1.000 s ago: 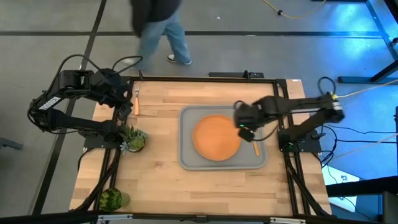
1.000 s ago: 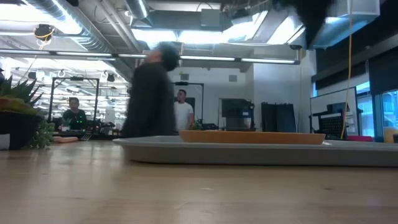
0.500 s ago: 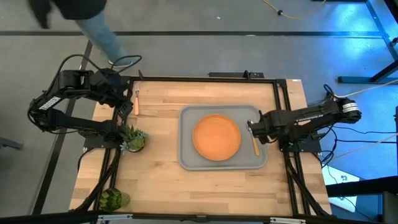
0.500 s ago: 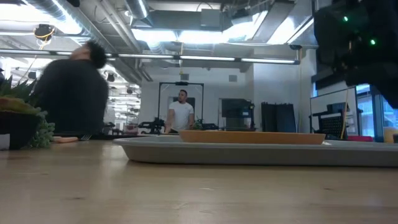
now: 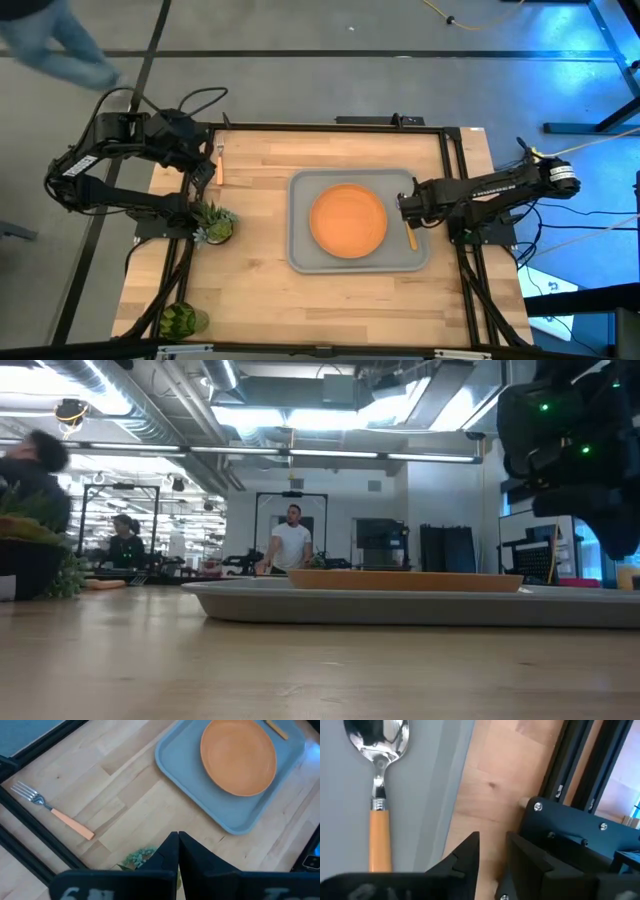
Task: Pick and place plate/cup/fork/spoon on tray
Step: Move the gray food tray to the center of the table
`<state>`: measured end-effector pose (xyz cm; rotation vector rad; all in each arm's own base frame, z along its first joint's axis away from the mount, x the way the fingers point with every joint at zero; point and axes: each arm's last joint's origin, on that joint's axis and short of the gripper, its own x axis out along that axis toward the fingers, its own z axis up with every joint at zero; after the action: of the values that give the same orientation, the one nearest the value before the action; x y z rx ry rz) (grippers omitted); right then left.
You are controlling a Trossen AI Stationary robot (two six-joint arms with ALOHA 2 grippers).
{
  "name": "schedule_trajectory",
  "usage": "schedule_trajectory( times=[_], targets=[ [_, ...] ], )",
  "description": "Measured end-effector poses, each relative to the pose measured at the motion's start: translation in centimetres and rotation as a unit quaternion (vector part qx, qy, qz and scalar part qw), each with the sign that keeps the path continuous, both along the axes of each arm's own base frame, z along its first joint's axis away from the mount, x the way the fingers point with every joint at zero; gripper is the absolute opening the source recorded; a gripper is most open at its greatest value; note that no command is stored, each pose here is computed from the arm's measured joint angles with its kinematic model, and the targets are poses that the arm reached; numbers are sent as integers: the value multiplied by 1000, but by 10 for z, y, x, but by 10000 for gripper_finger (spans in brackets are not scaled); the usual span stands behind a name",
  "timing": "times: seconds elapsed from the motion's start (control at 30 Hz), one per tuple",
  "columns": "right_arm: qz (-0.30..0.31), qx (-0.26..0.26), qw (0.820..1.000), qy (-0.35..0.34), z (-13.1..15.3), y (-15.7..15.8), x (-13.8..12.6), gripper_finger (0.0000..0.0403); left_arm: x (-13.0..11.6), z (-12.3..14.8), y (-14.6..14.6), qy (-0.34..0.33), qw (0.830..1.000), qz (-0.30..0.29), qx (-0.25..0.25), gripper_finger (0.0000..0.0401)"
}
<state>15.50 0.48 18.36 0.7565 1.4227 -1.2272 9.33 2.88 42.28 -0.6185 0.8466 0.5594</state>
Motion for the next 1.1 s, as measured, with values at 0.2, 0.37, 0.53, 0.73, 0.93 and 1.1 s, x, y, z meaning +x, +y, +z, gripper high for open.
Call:
schedule_trajectory(
  times=[0.2,0.37,0.53,0.73,0.93,1.1],
  targets=[
    [-44,-3,999,-14,-9,-3,7,99,0,0,0,1,1000,-1,-1,0],
    [-54,-14,998,-27,-21,-8,14,99,0,0,0,0,1000,-1,-1,0],
    [-67,-15,998,-9,-33,-13,12,99,0,0,0,1,1000,-1,-1,0],
    [-65,-25,998,2,-33,-14,11,99,0,0,0,1,1000,-2,-1,0],
    [-66,-21,998,-7,-35,-14,12,99,0,0,0,2,1000,-4,1,0],
    [-71,-4,997,-6,-47,-13,4,99,0,0,0,2,1000,-5,1,0]
  ],
)
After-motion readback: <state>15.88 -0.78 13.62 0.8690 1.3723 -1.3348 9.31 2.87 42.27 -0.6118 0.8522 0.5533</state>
